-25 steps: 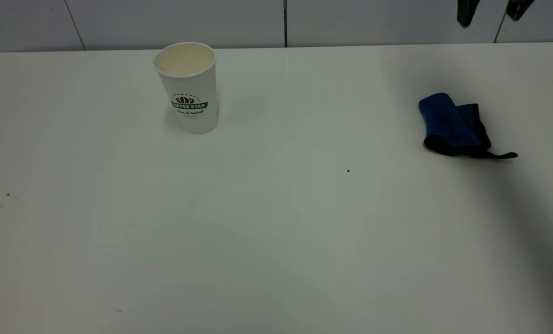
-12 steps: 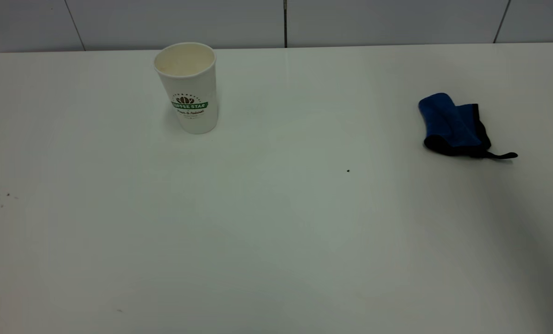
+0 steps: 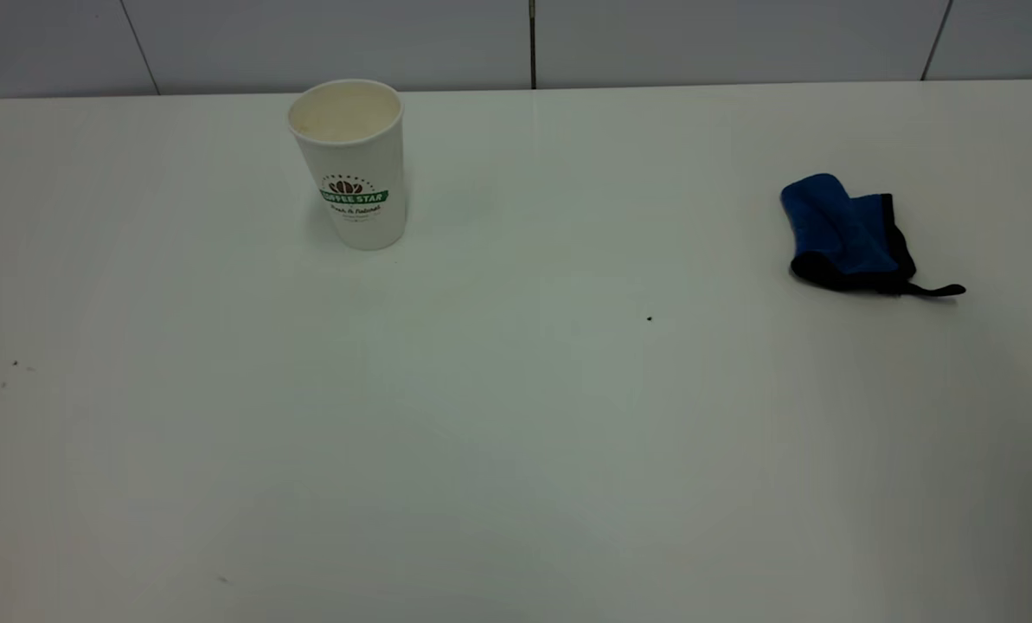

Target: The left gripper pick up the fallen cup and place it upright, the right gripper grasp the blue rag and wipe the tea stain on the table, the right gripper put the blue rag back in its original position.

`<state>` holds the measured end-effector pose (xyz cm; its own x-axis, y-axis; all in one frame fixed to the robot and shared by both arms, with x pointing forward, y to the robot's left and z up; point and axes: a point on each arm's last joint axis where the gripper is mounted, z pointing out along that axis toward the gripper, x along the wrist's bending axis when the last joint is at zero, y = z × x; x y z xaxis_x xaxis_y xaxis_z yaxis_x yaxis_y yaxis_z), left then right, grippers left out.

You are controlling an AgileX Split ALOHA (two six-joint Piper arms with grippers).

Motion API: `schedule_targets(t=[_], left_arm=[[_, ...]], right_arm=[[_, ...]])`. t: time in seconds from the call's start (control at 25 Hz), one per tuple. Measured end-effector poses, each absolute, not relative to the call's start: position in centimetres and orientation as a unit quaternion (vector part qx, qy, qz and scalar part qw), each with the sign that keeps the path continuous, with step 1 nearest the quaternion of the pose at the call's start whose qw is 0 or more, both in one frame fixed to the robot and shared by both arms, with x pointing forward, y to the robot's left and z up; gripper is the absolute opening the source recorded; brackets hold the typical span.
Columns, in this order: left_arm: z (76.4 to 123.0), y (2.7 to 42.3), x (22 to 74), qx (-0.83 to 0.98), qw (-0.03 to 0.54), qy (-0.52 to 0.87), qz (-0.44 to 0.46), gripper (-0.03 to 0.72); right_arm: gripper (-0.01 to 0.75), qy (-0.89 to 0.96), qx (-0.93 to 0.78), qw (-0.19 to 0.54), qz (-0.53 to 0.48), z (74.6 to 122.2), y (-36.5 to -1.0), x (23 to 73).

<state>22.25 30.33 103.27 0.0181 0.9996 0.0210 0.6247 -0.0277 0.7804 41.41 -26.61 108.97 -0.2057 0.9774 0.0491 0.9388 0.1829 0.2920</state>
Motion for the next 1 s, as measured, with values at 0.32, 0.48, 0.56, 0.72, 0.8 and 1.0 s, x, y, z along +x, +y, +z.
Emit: schedule_targets(t=[0.32, 0.48, 0.56, 0.72, 0.8, 1.0], left_arm=[[103.3, 30.3, 22.2, 0.646, 0.302, 0.628, 0.310, 0.239], [103.3, 30.3, 22.2, 0.646, 0.302, 0.628, 0.310, 0.239], [103.3, 30.3, 22.2, 0.646, 0.302, 0.628, 0.310, 0.239], [103.3, 30.3, 22.2, 0.646, 0.302, 0.628, 0.310, 0.239], [103.3, 30.3, 22.2, 0.646, 0.302, 0.628, 0.310, 0.239], [103.3, 30.3, 22.2, 0.646, 0.302, 0.628, 0.310, 0.239]], right_arm=[[0.666, 0.760, 0.627, 0.090, 0.147, 104.7, -27.5, 36.0], [0.654, 0.756, 0.623, 0.109, 0.168, 103.6, -27.8, 33.6], [0.647, 0.753, 0.620, 0.123, 0.184, 103.4, -28.0, 32.6], [0.637, 0.739, 0.609, 0.168, 0.233, 103.4, -28.2, 30.9], [0.631, 0.732, 0.602, 0.190, 0.258, 103.8, -28.4, 30.0], [0.622, 0.718, 0.588, 0.224, 0.298, 104.3, -28.7, 28.1]])
